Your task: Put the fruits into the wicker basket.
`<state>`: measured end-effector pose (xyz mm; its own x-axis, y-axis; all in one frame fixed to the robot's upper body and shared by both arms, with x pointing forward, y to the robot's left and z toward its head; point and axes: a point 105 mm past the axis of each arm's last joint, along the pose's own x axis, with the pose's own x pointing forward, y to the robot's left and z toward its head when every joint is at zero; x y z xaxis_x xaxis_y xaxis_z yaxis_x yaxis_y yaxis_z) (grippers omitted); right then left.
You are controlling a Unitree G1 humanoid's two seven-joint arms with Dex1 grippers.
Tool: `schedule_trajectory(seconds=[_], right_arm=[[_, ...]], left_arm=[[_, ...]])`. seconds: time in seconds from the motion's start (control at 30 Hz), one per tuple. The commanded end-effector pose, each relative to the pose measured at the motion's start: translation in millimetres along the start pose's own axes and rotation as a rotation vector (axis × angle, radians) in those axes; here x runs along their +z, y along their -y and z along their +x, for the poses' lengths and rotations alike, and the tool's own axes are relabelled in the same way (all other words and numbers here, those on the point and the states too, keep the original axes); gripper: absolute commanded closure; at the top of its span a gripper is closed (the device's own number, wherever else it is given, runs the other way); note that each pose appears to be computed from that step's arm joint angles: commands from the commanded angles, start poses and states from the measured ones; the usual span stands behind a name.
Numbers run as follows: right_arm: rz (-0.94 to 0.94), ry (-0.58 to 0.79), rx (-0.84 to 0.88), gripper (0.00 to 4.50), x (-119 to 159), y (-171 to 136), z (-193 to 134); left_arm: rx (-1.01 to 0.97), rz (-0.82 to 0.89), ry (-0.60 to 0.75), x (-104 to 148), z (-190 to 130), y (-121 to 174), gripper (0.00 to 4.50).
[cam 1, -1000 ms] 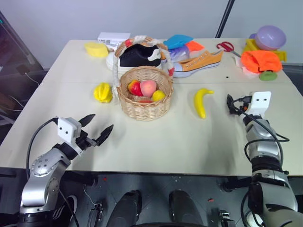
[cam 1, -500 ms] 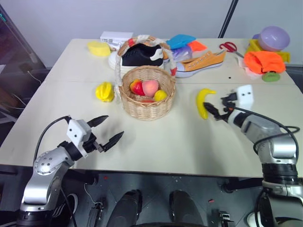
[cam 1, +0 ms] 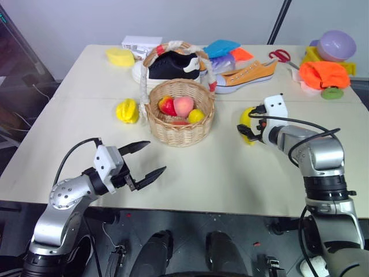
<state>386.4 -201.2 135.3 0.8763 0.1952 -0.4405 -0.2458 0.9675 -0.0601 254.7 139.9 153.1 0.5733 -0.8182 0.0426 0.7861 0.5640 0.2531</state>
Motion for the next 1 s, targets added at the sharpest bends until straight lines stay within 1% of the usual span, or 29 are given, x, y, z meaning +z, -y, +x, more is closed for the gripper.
schedule_trajectory(seconds=[0.03,0.17,0.33,0.63,0.67,0.7,0.73,0.8,0.83,0.87,0.9,1.0], right_arm=[[-0.014,0.031,-0.029,0.08,5.2,1.0,2.2],[-0.019,0.049,-0.056,0.08,7.4,3.0,3.9],[-0.023,0.033,-0.069,0.08,-2.5,3.6,6.8],[-0.009,0.044,-0.065,0.08,-4.2,0.9,6.8],[-0.014,0.038,-0.075,0.57,-6.1,2.0,7.1],[-0.016,0.034,-0.082,0.87,-7.8,2.7,7.4],[-0.018,0.031,-0.086,1.28,-9.1,3.3,7.6],[-0.014,0.030,-0.089,2.19,-10.6,3.8,7.9],[-0.016,0.034,-0.096,2.79,-10.4,4.7,7.7],[-0.021,0.038,-0.105,3.28,-10.0,6.3,7.3],[-0.025,0.041,-0.112,3.66,-9.5,7.9,6.8],[-0.011,0.092,-0.133,3.66,-1.3,18.4,0.1]], left_arm=[[0.001,0.042,0.043,13.3,-0.8,2.4,0.00],[0.024,0.029,0.045,13.5,-5.3,-0.5,0.00],[0.030,0.029,0.048,13.4,-5.3,-0.9,0.00],[0.022,0.026,0.054,13.1,-3.2,-1.6,0.00],[0.021,0.024,0.055,12.8,-3.0,-1.5,0.00],[0.020,0.021,0.056,12.6,-2.7,-1.3,0.00],[0.020,0.020,0.056,12.5,-2.5,-1.2,0.00],[0.022,0.020,0.057,12.1,-2.4,-1.3,0.00],[0.022,0.020,0.056,11.7,-2.4,-1.3,0.00],[0.023,0.018,0.056,11.3,-2.6,-1.3,0.00],[0.023,0.017,0.056,10.9,-2.7,-1.2,0.00],[0.027,0.014,0.053,9.2,-3.8,-1.3,0.00]])
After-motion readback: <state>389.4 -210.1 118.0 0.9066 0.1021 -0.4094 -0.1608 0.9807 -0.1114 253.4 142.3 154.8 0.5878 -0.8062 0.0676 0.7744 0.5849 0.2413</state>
